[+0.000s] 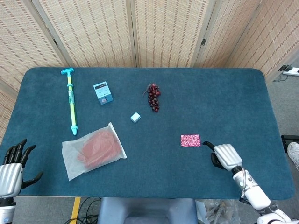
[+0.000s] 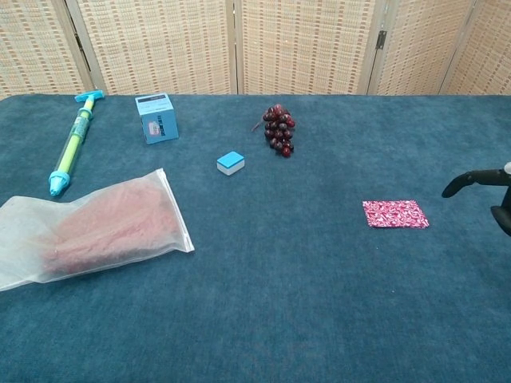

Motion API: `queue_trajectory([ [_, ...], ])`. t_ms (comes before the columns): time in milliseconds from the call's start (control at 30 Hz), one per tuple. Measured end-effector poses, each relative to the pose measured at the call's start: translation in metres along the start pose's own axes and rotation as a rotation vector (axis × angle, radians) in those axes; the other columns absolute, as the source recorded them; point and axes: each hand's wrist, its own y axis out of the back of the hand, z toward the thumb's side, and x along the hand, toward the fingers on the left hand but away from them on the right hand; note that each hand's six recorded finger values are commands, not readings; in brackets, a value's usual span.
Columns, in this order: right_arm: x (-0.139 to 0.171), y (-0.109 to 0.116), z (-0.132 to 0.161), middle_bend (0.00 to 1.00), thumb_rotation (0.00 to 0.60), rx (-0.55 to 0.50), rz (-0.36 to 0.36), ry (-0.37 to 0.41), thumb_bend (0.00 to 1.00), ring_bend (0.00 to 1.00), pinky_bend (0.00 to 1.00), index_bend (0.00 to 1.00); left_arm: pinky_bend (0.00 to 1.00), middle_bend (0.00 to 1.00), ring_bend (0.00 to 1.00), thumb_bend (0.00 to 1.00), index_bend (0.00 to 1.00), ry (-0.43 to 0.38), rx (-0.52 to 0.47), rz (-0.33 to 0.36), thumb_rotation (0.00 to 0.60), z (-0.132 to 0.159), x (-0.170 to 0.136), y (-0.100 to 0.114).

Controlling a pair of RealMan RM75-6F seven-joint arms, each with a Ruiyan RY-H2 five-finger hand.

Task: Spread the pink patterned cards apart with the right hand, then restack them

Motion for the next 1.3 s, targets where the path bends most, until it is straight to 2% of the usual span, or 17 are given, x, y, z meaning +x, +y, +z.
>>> queue_trajectory([
  [300,-0.035,-0.007,0.007,0.96,0.6,0.013,0.048,0.006,0.84,1.0,1.0,0.19,0.09,0.03,0.02,0.23,0.18,0.013,0.001,-0.008,0.6,-0.004,-0.002,-0.002],
  [700,-0.065,-0.014,0.012,0.97,0.6,0.013,0.084,0.006,0.84,1.0,1.0,0.19,0.09,0.03,0.02,0.23,0.18,0.016,0.006,-0.01,0.6,-0.005,-0.002,-0.003],
  [1033,-0.074,-0.023,0.012,0.97,0.6,0.021,0.116,-0.004,0.84,1.0,1.0,0.19,0.09,0.03,0.02,0.23,0.19,0.015,0.005,-0.006,0.6,-0.005,-0.002,-0.002],
  [1300,-0.06,-0.028,0.011,0.97,0.6,0.041,0.123,0.001,0.84,1.0,1.0,0.19,0.09,0.03,0.02,0.23,0.19,0.015,0.004,-0.007,0.6,-0.006,-0.002,-0.003],
])
